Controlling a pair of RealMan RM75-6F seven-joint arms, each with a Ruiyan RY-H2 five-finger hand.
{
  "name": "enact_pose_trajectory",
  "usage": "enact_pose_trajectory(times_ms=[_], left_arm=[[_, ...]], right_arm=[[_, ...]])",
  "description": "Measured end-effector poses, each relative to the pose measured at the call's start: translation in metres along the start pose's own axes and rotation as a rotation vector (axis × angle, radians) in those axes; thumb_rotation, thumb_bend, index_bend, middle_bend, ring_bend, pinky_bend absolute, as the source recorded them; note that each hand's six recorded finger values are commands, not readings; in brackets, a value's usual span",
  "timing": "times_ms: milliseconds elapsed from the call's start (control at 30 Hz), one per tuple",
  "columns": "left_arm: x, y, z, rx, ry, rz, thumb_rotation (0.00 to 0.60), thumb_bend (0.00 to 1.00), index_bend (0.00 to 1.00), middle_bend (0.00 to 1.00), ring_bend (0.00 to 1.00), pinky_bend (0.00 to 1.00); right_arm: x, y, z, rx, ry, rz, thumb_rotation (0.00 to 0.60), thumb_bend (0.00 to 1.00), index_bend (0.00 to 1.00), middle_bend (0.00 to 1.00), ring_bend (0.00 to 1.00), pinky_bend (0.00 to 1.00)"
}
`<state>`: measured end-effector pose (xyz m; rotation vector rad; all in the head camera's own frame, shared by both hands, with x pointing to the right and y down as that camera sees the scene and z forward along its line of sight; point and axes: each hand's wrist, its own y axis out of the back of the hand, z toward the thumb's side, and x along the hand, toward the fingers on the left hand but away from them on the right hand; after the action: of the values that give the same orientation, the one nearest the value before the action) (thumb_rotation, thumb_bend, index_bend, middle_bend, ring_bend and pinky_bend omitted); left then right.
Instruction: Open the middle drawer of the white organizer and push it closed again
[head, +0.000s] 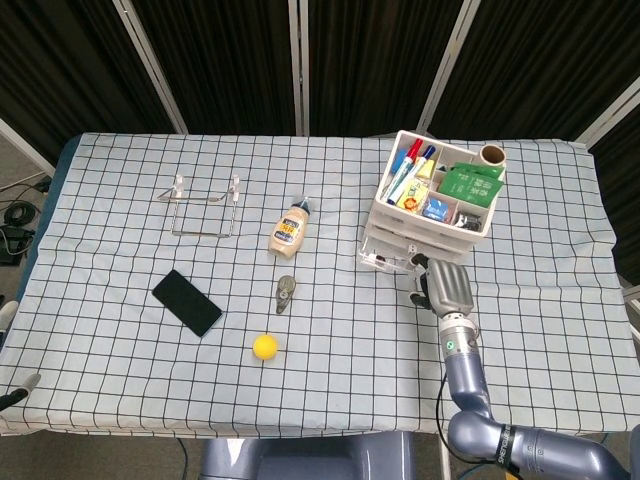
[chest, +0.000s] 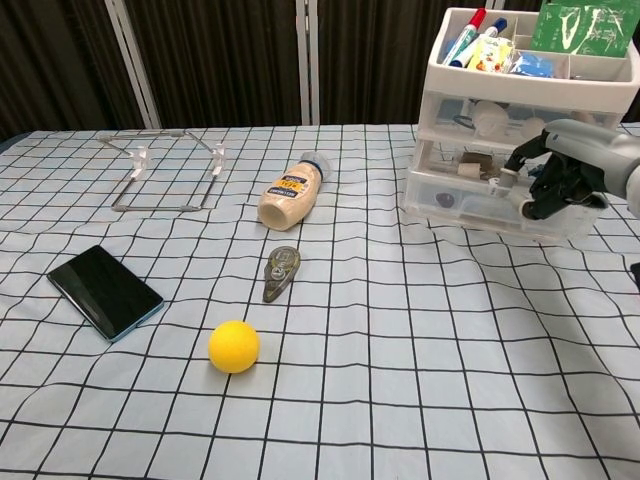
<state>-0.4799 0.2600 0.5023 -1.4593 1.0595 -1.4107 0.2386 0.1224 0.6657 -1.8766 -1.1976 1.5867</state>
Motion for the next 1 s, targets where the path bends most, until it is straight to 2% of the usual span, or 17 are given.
enact_pose_trajectory(times_ms=[500,733,1000], left_arm=[[-0.001,-0.001,0.002,0.004,-0.004,-0.003,0.6,0.09,0.0,0.0,0.0,0.0],[-0.001,0.0,0.001,0.002,-0.002,-0.001,0.6,0.09,0.0,0.0,0.0,0.0],[-0.001,0.0,0.001,0.001,0.0,0.001,0.6,0.09,0.0,0.0,0.0,0.0]], right_arm=[[0.021,-0.003,0.008,0.0,0.055,0.023,0.6,0.44,0.54,0.92,0.91,0.76],[0.023,-0.001,0.011,-0.014,0.069,0.014,0.6,0.44,0.47,0.91,0.9,0.76],[0.029,0.004,0.017,-0.04,0.094,0.011,0.6,0.39,0.4,0.9,0.9,0.75]])
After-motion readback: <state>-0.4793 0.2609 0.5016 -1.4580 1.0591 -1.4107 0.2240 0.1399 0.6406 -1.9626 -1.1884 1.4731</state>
